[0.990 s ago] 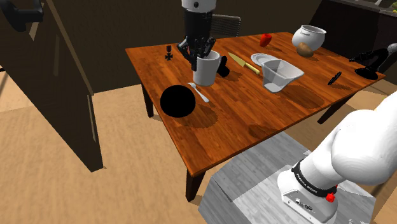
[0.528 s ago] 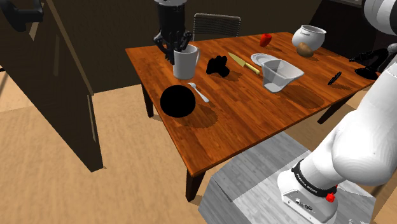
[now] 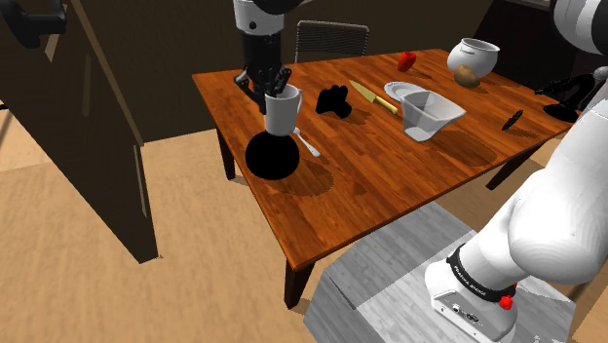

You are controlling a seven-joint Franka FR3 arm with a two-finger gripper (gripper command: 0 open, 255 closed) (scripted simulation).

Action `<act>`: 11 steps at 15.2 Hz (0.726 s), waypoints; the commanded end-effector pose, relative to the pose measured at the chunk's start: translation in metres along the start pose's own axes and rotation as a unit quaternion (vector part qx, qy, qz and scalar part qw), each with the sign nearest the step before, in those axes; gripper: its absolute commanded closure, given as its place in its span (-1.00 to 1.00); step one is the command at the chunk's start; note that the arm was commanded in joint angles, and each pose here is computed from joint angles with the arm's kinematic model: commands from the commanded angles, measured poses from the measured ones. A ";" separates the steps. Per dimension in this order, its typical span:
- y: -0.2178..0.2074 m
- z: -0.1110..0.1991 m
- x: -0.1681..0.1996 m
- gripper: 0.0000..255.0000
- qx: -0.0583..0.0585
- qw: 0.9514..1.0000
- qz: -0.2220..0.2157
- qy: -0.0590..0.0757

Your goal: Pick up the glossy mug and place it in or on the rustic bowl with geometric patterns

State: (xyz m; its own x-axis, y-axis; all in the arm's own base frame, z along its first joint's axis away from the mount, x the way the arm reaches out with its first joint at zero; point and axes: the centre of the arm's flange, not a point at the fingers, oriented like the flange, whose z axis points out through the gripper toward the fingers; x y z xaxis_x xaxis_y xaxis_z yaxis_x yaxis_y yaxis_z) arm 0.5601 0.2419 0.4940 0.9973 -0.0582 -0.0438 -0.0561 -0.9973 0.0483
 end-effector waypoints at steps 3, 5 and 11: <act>-0.002 0.021 0.001 1.00 0.000 1.000 0.000 0.000; -0.002 0.031 0.001 1.00 0.000 1.000 0.000 0.000; -0.003 0.045 0.002 1.00 0.000 1.000 0.000 0.000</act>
State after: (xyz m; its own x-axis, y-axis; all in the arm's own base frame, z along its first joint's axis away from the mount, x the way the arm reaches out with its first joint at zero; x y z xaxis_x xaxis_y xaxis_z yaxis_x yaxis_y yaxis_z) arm 0.5600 0.2426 0.4492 0.9974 -0.0582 -0.0436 -0.0561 -0.9973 0.0482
